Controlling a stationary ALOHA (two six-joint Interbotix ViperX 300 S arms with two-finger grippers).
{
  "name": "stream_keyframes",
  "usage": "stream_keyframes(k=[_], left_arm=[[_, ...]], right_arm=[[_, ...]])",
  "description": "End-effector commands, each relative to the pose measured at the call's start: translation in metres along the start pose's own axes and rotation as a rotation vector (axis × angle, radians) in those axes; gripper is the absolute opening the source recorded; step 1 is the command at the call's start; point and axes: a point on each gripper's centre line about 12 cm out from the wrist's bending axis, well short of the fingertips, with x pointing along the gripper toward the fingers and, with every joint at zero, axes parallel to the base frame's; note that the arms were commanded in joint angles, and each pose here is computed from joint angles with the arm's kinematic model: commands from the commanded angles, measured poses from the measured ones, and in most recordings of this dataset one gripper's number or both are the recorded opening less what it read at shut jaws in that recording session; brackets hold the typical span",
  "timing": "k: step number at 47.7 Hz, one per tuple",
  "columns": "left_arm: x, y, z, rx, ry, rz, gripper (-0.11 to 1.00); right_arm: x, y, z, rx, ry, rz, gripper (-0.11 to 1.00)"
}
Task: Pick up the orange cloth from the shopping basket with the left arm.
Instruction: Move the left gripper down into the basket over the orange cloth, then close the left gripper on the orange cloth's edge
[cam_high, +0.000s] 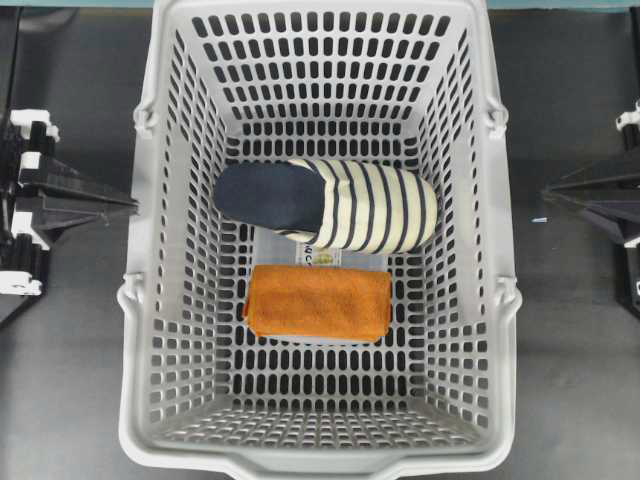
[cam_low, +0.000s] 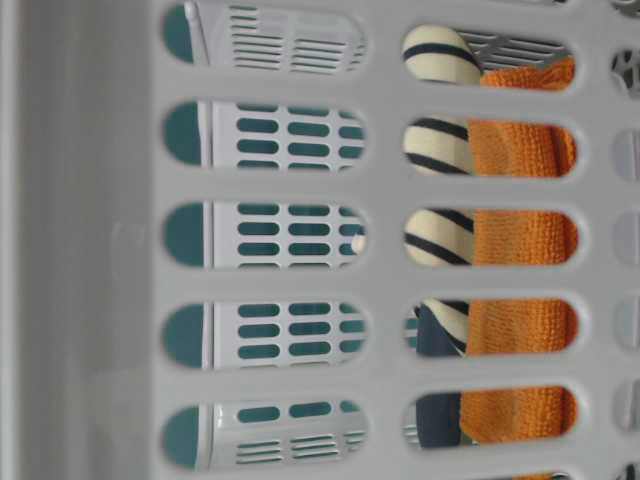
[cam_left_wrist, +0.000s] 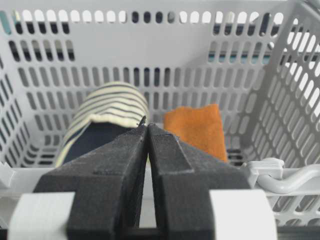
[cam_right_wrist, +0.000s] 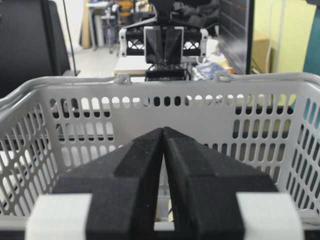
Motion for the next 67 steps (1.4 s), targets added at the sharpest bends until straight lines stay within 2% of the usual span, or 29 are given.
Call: stream_keyframes(k=[1, 4, 8, 14, 20, 26, 41, 55, 58, 60, 67], left_arm=[[0.008, -0.001, 0.018, 0.008, 0.008, -0.007, 0.06], [0.013, 0.000, 0.024, -0.010, 0.055, -0.004, 0.01], [0.022, 0.000, 0.033, -0.026, 0.149, 0.004, 0.00], [0.039, 0.001, 0.044, -0.025, 0.287, 0.012, 0.00], [0.069, 0.000, 0.060, -0.020, 0.409, 0.013, 0.00], [0.105, -0.004, 0.065, -0.005, 0.535, 0.002, 0.00], [0.179, -0.027, 0.033, 0.013, 0.864, -0.039, 0.00], [0.214, -0.038, 0.005, 0.009, 0.958, -0.046, 0.01], [0.219, -0.041, -0.003, 0.001, 0.973, -0.045, 0.07], [0.223, -0.042, -0.006, -0.005, 0.981, -0.041, 0.15], [0.234, -0.046, -0.021, -0.034, 1.014, -0.027, 0.59]], right_arm=[[0.003, 0.001, 0.003, 0.010, -0.008, 0.004, 0.00], [0.002, 0.002, 0.002, 0.013, -0.005, 0.008, 0.05], [0.002, 0.003, 0.002, 0.012, -0.004, 0.015, -0.02], [0.002, 0.004, 0.001, 0.012, -0.003, 0.017, -0.02], [0.002, 0.004, 0.001, 0.012, -0.001, 0.017, -0.02], [0.001, 0.004, -0.001, 0.012, 0.005, 0.017, -0.02], [0.000, 0.004, 0.000, 0.012, -0.003, 0.019, -0.02], [-0.001, 0.004, 0.001, 0.012, -0.007, 0.020, -0.02], [-0.001, 0.005, 0.001, 0.013, -0.007, 0.025, -0.02], [-0.001, 0.006, 0.001, 0.013, -0.007, 0.028, -0.02], [-0.001, 0.007, 0.001, 0.012, -0.009, 0.034, -0.02]])
